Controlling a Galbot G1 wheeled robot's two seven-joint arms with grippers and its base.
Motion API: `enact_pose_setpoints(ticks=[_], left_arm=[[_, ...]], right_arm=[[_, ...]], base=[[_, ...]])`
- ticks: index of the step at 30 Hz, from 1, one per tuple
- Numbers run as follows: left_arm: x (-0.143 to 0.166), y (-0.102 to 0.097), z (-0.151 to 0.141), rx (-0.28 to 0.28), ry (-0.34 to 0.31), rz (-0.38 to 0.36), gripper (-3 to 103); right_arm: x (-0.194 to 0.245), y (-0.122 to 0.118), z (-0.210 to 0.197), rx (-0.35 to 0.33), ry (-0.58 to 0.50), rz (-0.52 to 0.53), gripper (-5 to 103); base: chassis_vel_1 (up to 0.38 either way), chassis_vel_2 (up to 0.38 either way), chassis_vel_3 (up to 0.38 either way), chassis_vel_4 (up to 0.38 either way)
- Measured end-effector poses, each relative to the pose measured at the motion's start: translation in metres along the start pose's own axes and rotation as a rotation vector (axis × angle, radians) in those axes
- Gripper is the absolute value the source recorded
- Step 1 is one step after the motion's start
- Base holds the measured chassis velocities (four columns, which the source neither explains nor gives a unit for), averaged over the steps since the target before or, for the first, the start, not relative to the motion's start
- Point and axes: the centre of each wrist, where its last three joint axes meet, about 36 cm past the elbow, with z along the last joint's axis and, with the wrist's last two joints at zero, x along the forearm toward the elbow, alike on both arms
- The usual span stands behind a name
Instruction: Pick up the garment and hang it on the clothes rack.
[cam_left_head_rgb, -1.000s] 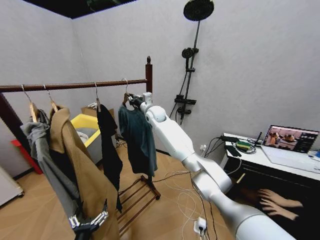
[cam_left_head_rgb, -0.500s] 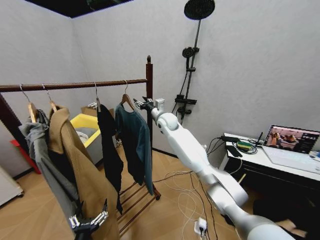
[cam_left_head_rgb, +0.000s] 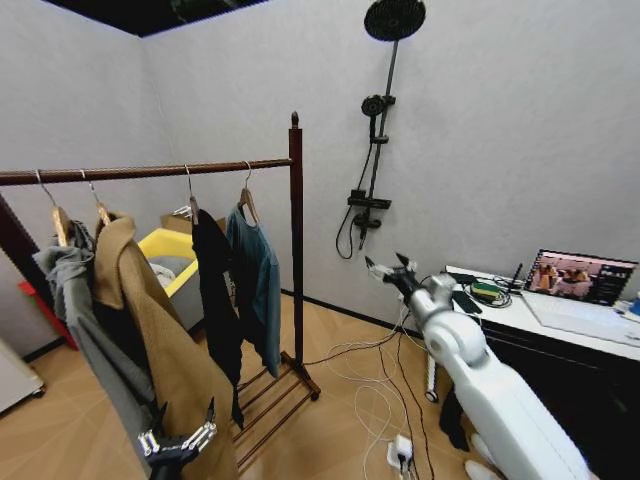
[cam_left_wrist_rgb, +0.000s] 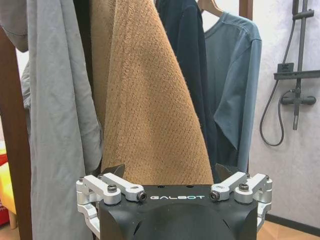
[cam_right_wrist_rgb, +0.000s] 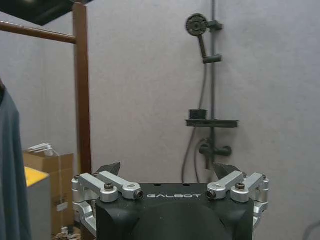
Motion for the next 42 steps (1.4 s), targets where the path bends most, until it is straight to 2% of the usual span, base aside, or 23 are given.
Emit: enact_pose_setpoints(ticks=[3,4,7,8,10,13,22,42], left_arm=[[0.0,0.0,0.0,0.0,0.0,0.0,100],[0.0,0.0,0.0,0.0,0.0,0.0,100],[0.0,0.0,0.0,0.0,0.0,0.001,100],[0.0,0.0,0.0,0.0,0.0,0.001,100],[0.0,0.0,0.0,0.0,0.0,0.0,100],[0.0,0.0,0.0,0.0,0.0,0.0,100],[0.0,0.0,0.0,0.0,0.0,0.0,100],[0.0,0.0,0.0,0.0,0.0,0.0,100]], right_arm=[[0.07,0.002,0.057,-0.056,0.071,0.098,100],[0.07,0.002,0.057,-0.056,0.071,0.098,100],[0.14,0.019,0.085,-0.072,0.114,0.147,100],[0.14,0.019,0.085,-0.072,0.114,0.147,100],[0.178,0.03,0.098,-0.06,0.127,0.187,100],[0.197,0.038,0.103,-0.064,0.12,0.215,100],[0.224,0.056,0.098,-0.024,0.095,0.212,100],[0.221,0.057,0.098,-0.024,0.087,0.206,100]], base=[[0.0,0.0,0.0,0.0],[0.0,0.0,0.0,0.0],[0.0,0.0,0.0,0.0],[0.0,0.0,0.0,0.0],[0.0,0.0,0.0,0.0],[0.0,0.0,0.0,0.0],[0.0,0.0,0.0,0.0],[0.0,0.0,0.0,0.0]])
